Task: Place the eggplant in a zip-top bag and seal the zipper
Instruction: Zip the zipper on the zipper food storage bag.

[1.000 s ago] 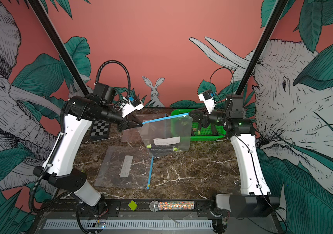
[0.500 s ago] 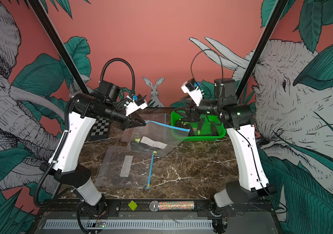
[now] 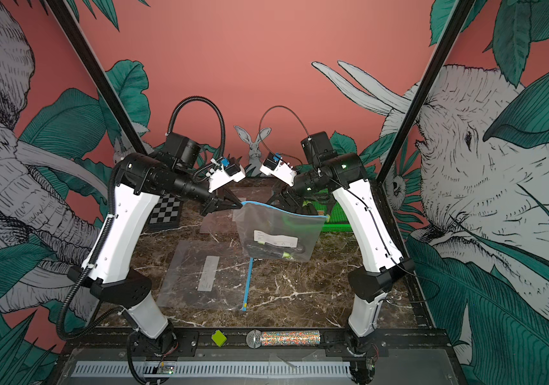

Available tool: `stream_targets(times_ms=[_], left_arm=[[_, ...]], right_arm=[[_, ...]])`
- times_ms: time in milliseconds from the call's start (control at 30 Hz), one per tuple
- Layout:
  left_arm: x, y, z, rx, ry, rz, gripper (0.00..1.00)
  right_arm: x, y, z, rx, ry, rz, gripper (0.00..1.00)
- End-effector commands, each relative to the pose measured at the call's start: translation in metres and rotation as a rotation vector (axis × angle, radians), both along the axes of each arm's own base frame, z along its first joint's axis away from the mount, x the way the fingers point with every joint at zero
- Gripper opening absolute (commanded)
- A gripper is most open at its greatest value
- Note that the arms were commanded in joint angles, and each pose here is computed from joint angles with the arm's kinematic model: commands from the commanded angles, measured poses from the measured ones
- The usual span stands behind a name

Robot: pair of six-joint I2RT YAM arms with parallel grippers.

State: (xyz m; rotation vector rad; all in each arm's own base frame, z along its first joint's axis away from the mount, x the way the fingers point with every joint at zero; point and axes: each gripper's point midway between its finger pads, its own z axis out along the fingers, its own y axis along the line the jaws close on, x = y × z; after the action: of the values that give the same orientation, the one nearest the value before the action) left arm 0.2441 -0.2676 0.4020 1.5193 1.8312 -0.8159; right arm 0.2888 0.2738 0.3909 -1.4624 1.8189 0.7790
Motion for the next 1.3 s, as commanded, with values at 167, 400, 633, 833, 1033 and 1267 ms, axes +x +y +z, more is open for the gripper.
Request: stream_targets(times_ms=[167, 400, 633, 833, 1033, 1267], left_arm=[[-0.006, -0.005, 0.002, -0.009, -0.003, -0.046, 0.00], [-0.007, -0.007, 0.002, -0.009, -0.001, -0.050, 0.00], [-0.008, -0.006, 0.003, -0.008, -0.010, -0.052, 0.00], [-0.007, -0.008, 0.002, -0.008, -0.006, -0.055, 0.00], [-0.008, -0.008, 0.006, -0.020, -0.015, -0.055, 0.00], [0.006, -0.009, 0.008, -0.018, -0.031, 0.019, 0.40]], right_arm=[[-0.009, -0.009, 0.028, 0.023, -0.087, -0.053, 0.64], [-0.023, -0.007, 0.030, 0.057, -0.038, -0.007, 0.65], [-0.022, -0.005, 0.005, 0.016, 0.042, 0.001, 0.65], [-0.028, -0.002, -0.006, 0.019, 0.089, 0.008, 0.62], [-0.028, -0.002, -0.014, 0.008, 0.107, -0.011, 0.29], [-0.025, -0.006, -0.010, 0.056, 0.090, -0.103, 0.00]])
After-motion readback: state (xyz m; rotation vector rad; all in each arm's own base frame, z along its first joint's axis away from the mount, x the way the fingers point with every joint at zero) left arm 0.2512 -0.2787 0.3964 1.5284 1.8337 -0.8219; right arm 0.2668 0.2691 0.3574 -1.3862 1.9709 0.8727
